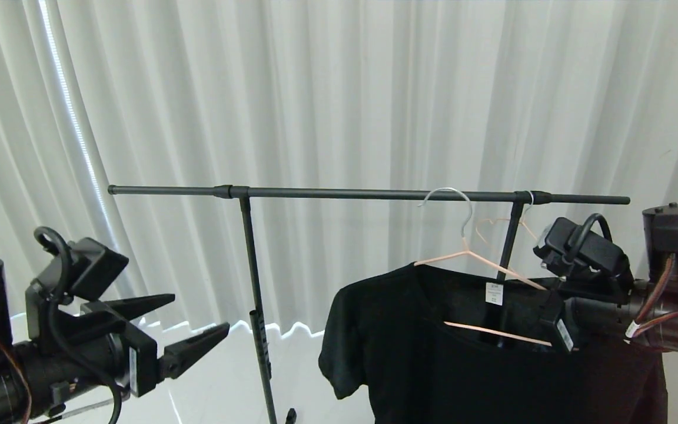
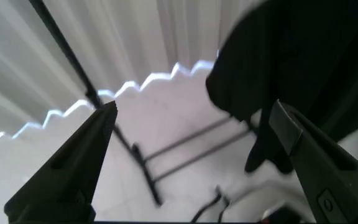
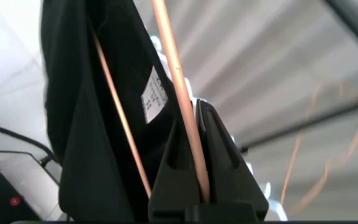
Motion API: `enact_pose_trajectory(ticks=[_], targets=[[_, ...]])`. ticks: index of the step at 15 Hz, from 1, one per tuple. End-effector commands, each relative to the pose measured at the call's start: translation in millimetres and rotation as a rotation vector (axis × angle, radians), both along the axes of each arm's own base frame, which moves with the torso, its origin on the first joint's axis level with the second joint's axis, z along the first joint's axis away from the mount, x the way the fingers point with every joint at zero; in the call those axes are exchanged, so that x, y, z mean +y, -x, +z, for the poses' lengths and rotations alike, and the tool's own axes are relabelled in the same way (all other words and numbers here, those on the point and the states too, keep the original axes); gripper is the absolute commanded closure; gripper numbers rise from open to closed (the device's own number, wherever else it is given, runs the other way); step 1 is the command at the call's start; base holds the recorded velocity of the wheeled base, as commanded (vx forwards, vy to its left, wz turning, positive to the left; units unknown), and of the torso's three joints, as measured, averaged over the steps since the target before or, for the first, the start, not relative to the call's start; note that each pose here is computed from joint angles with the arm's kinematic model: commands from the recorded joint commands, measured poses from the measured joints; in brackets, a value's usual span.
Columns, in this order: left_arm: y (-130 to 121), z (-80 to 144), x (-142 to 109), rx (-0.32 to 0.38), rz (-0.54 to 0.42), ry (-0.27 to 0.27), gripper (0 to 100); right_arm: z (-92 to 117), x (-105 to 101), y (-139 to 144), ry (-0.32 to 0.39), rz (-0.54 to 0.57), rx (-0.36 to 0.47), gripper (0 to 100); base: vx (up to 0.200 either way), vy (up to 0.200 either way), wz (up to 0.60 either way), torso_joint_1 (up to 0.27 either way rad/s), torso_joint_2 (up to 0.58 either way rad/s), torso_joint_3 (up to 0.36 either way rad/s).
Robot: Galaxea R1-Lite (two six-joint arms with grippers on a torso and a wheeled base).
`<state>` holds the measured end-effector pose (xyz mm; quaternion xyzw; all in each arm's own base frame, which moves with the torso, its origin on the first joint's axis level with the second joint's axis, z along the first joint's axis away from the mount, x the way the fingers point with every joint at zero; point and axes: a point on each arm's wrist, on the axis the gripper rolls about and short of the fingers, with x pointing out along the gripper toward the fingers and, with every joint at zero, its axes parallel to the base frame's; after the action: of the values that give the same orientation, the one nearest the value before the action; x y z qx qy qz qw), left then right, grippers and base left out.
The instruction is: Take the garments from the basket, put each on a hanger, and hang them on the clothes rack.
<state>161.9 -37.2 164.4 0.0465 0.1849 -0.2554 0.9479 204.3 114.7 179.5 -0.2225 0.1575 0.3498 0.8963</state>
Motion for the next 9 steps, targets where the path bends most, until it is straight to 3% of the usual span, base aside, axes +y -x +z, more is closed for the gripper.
enact_pose_trajectory(ticks=[1,5,9], targets=[[-5.2,25.7,-9.6,-0.068,0.053,0.055,0,-6.6,-4.1,0.5,0.003,-0.095,0.032,100,0.000,0.000,0.00,0.000,0.00,0.000],[-9.6,13.6,-18.4,-0.053,0.278,-0.079,0,-10.0,-6.9,-1.0,-0.027,-0.268,0.084,100,0.000,0.000,0.00,0.000,0.00,0.000],[-10.6,12.4,-17.0,-0.072,0.304,-0.151,0,-17.2,-11.1,2.1,0.039,-0.359,0.138,100,0.000,0.000,0.00,0.000,0.00,0.000]])
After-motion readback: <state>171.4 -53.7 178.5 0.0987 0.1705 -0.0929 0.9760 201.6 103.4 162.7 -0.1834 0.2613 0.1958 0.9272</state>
